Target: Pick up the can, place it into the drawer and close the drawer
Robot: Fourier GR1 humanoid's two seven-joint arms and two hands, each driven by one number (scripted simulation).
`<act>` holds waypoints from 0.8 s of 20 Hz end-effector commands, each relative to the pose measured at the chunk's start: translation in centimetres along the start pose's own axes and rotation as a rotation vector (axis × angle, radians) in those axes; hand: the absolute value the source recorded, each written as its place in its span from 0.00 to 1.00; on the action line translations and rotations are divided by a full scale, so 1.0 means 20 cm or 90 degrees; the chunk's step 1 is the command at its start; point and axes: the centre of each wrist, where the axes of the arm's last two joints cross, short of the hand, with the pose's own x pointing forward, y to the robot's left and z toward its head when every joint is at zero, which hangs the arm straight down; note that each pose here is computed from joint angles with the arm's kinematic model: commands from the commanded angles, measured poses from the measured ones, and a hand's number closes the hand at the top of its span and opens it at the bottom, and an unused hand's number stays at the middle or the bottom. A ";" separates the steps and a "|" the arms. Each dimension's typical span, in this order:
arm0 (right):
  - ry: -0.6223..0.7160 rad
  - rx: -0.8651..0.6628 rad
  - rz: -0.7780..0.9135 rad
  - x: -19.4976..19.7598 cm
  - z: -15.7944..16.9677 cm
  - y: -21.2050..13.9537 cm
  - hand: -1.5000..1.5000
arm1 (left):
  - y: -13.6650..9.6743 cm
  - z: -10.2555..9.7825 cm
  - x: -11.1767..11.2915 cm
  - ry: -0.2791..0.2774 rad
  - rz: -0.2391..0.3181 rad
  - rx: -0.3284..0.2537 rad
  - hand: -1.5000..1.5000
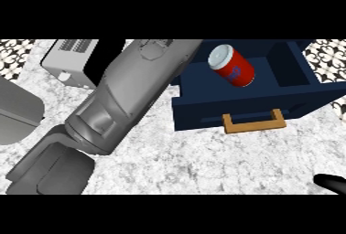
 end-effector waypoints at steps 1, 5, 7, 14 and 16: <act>-0.006 -0.004 0.002 0.00 -0.06 0.01 0.00 | -0.01 0.00 0.03 -0.007 -0.003 0.040 0.00; -0.033 0.036 0.069 0.02 -0.06 0.04 0.00 | 0.00 -0.01 0.00 -0.002 0.007 0.043 0.00; -0.052 0.029 0.076 0.06 -0.04 0.06 0.00 | -0.02 -0.01 0.09 -0.014 0.014 0.049 0.00; -0.103 0.077 0.227 0.04 -0.17 0.09 0.00 | -0.01 -0.01 0.07 0.003 0.059 0.030 0.00; -0.115 0.087 0.264 0.06 -0.21 0.13 0.00 | -0.01 -0.01 0.06 -0.004 0.079 0.035 0.00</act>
